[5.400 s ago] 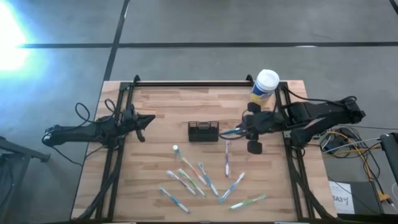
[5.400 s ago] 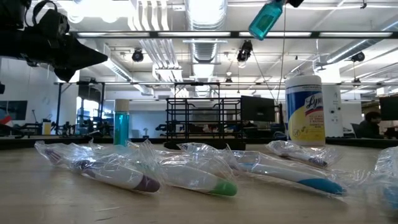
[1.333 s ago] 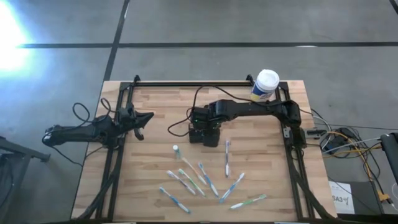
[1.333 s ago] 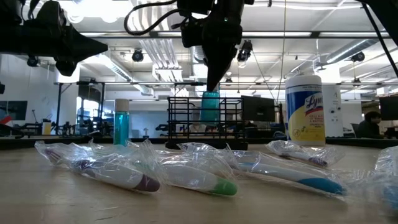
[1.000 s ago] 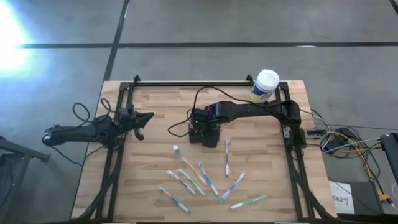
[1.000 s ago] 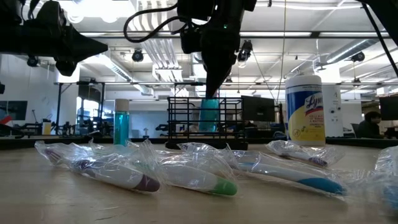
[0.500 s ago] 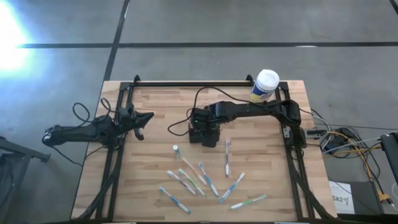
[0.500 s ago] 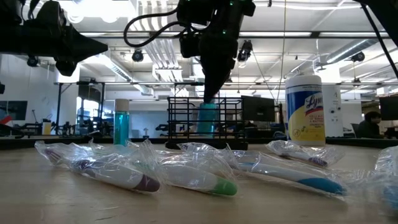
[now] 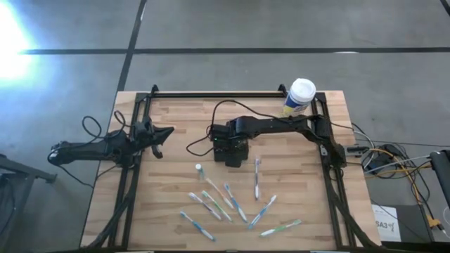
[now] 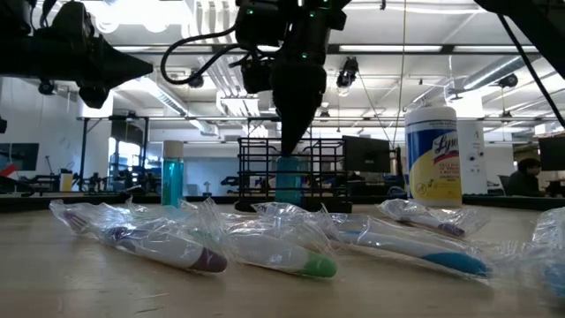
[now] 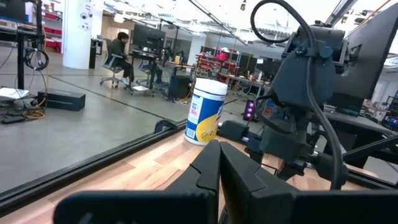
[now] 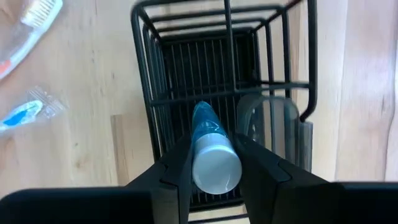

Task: Pick & Place toothbrushing station
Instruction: Put the bottom blue mouthwash into the black wire organizer

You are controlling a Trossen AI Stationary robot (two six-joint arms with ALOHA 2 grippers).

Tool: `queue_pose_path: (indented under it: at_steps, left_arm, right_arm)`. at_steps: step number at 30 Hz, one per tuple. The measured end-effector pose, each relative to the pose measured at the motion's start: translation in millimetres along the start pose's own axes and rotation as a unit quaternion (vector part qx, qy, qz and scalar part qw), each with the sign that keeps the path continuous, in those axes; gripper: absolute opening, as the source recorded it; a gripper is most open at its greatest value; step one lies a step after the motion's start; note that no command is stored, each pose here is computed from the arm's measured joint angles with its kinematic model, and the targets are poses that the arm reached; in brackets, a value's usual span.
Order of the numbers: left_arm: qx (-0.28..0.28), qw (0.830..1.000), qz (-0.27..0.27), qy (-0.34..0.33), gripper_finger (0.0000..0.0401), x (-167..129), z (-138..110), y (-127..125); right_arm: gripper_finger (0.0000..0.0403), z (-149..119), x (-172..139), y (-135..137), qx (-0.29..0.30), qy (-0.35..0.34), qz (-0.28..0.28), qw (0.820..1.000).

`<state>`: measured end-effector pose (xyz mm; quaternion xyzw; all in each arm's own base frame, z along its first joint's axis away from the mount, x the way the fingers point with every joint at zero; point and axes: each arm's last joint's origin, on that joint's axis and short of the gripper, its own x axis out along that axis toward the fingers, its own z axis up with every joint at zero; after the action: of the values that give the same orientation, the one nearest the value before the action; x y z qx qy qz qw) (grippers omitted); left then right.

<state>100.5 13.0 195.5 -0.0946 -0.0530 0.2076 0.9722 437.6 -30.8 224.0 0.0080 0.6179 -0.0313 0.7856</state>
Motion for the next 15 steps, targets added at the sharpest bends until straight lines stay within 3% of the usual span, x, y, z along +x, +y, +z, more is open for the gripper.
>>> queue_pose_path:
  at_steps: [15]
  left_arm:
    - [0.001,1.0,0.0,0.003,0.0012,0.0,-0.5,0.1]
  right_arm:
    - [0.0175,1.4,-5.8,-0.7,-0.002,0.0,0.002,1.0]
